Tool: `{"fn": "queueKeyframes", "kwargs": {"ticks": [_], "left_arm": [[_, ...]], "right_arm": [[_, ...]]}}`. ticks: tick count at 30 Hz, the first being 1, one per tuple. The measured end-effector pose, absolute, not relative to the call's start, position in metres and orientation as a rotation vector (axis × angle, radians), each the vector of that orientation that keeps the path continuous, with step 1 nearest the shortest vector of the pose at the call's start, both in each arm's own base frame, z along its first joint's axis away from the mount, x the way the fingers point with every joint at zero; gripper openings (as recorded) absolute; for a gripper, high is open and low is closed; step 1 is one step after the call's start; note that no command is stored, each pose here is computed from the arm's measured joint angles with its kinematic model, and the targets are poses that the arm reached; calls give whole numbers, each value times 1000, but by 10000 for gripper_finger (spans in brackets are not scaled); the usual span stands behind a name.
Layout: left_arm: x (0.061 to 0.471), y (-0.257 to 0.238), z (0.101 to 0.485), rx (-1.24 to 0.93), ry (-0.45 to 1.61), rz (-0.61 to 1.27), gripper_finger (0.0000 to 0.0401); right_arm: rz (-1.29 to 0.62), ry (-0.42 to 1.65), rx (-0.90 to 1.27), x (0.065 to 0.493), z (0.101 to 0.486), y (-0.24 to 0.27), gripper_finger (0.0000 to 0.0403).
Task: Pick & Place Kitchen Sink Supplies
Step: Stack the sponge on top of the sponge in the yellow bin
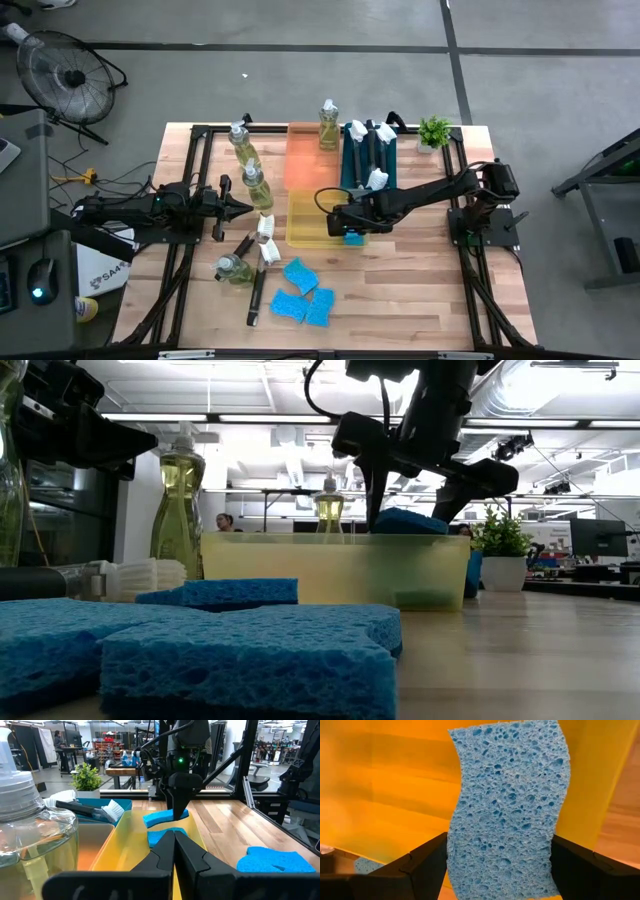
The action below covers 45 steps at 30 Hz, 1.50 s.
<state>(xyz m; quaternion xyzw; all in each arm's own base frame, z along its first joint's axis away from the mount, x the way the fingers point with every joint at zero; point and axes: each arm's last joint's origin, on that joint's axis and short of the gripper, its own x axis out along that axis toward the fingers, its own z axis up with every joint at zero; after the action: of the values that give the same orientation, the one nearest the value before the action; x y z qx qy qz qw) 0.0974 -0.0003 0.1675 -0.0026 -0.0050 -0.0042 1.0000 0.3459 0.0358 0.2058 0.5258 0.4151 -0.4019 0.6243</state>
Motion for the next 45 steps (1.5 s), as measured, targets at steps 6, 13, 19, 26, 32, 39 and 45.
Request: {"fn": "queueKeyframes", "kwargs": {"ticks": [6, 13, 19, 26, 32, 39, 45], "left_arm": [[97, 0, 168, -5, -10, -9, 1], [97, 0, 168, -5, -10, -9, 1], [97, 0, 168, -5, -10, -8, 1], [97, 0, 168, -5, -10, -9, 1], [97, 0, 168, -5, -10, -9, 1], [97, 0, 168, -5, -10, -8, 1], [97, 0, 168, -5, -10, -8, 1]], "right_arm": [[-895, 920, 1160, 349, 207, 35, 301], [-846, 915, 1131, 351, 208, 35, 301], [-815, 935, 1091, 351, 208, 36, 322], [-796, 953, 1086, 351, 208, 36, 366], [-716, 943, 1088, 349, 220, 39, 368], [-509, 938, 919, 357, 246, 58, 368], [-313, 938, 685, 360, 264, 76, 368]]}}
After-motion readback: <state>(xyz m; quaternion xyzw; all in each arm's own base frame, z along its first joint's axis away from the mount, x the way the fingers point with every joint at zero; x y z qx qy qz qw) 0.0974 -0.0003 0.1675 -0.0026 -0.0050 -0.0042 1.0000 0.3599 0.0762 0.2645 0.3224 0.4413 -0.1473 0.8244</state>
